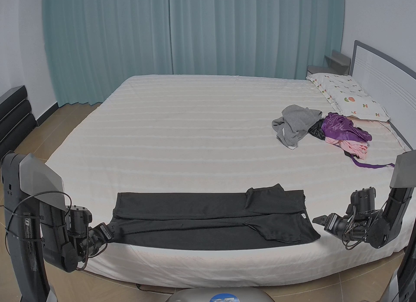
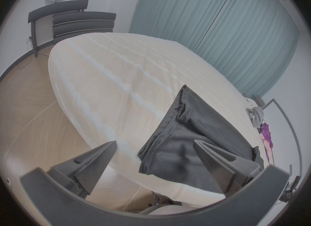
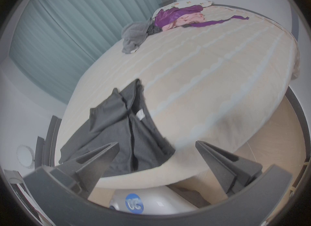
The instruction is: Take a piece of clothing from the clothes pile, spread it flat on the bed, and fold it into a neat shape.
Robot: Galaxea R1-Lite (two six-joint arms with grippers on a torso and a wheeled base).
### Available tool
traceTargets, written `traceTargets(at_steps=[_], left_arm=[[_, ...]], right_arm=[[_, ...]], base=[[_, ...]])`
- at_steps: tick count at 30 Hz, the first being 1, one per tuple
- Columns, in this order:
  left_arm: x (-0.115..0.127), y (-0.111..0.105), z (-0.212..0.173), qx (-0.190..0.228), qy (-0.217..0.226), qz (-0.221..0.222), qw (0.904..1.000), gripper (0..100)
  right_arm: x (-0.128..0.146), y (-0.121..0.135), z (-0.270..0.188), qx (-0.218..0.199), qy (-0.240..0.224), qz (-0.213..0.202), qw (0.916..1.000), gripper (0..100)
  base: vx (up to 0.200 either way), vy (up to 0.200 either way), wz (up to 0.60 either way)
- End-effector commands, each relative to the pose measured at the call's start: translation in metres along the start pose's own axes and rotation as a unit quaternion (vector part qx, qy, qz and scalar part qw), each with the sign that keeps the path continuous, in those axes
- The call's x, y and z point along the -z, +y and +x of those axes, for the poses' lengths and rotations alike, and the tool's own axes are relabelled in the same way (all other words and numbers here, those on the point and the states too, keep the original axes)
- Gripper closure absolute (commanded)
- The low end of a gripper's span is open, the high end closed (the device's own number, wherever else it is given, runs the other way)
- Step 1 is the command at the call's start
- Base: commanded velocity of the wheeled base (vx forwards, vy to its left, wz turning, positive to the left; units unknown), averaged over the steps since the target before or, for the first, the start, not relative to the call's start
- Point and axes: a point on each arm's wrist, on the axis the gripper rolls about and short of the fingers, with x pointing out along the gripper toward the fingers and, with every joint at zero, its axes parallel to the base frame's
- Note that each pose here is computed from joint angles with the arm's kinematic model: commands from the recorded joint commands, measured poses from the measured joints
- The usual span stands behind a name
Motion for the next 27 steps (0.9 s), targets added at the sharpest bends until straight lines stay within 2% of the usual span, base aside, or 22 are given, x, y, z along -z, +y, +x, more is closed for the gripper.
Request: traceTargets(at_steps=[1, 7, 13, 17, 21, 27], left_arm=[[-0.012, -0.005, -0.006, 0.015, -0.026, -0.010, 0.9995, 0], [-0.028, -0.008, -0.013, 0.033, -0.056, -0.043, 0.9969, 0], [-0.032, -0.005, -0.017, 0.074, -0.028, -0.059, 0.9951, 0], [-0.032, -0.006, -0.016, 0.076, -0.027, -0.058, 0.9950, 0], [-0.033, -0.008, -0.015, 0.084, -0.027, -0.055, 0.9945, 0], [-0.036, -0.014, -0.007, 0.123, -0.012, -0.033, 0.9917, 0]], right_arm=[[-0.017, -0.002, -0.005, -0.007, -0.034, 0.015, 0.9993, 0], [-0.021, -0.003, -0.004, -0.008, -0.041, 0.020, 0.9989, 0], [-0.023, -0.001, -0.002, -0.018, -0.039, 0.048, 0.9979, 0], [-0.023, -0.001, -0.001, -0.023, -0.033, 0.050, 0.9979, 0], [-0.023, -0.001, 0.000, -0.031, -0.027, 0.051, 0.9979, 0], [-0.021, -0.001, 0.001, -0.031, -0.021, 0.051, 0.9980, 0]], base=[[0.000, 0.000, 0.00], [0.000, 0.000, 0.00], [0.167, 0.000, 0.00], [0.200, 0.000, 0.00], [0.000, 0.000, 0.00], [0.000, 0.000, 0.00]])
